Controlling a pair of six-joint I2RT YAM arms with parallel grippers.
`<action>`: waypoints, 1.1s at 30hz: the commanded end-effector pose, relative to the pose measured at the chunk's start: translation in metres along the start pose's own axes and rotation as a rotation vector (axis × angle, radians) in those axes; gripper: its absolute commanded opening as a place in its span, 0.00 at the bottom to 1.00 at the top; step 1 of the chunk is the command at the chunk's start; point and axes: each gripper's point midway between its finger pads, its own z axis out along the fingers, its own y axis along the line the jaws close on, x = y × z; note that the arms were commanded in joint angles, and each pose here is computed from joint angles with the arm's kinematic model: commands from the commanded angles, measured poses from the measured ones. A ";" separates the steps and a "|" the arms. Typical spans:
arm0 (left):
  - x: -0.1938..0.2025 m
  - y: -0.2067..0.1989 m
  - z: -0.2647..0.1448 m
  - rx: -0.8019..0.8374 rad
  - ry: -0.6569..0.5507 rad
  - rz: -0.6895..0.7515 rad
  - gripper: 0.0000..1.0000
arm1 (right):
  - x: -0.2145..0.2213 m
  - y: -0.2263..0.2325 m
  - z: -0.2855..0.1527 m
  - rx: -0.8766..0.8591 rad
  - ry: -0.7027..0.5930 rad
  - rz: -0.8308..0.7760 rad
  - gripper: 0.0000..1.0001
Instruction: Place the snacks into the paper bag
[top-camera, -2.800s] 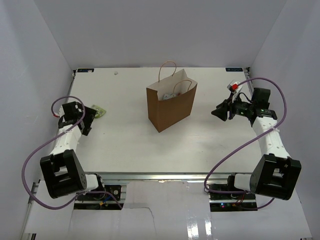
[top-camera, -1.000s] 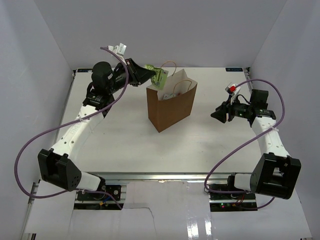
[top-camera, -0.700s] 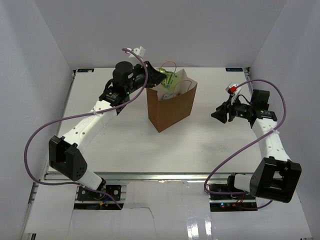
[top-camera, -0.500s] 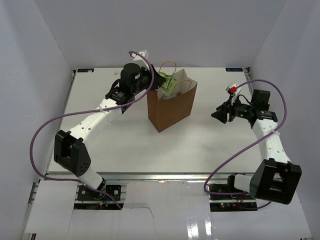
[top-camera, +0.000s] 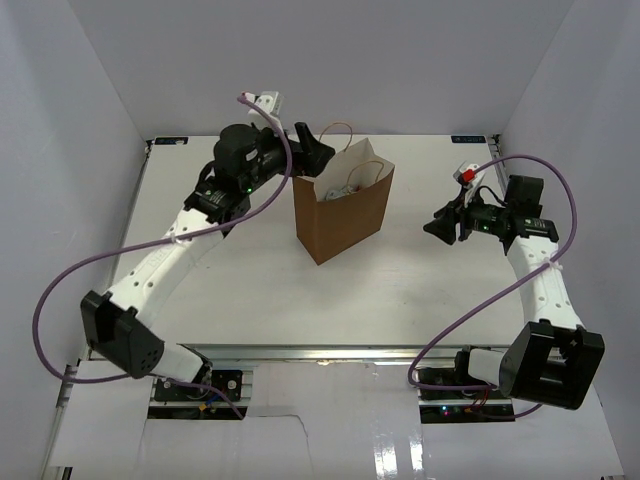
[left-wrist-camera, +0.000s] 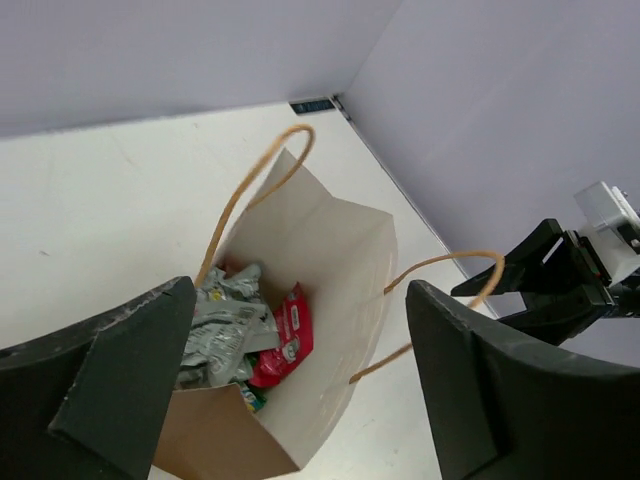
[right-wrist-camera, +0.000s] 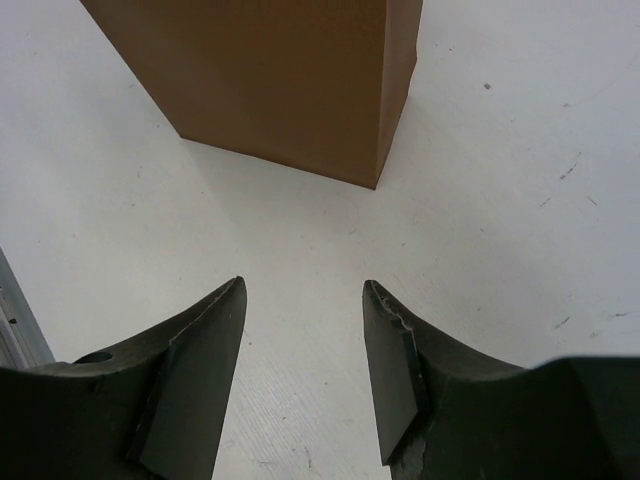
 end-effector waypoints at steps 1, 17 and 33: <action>-0.051 -0.008 -0.059 -0.066 -0.153 0.116 0.98 | -0.022 -0.002 -0.006 0.021 -0.011 -0.014 0.57; 0.018 0.053 -0.215 -0.411 -0.147 0.041 0.98 | -0.050 -0.057 -0.045 0.471 0.010 0.167 0.90; 0.026 0.046 -0.219 -0.375 -0.115 0.011 0.98 | -0.044 -0.065 -0.088 0.753 0.013 0.180 0.90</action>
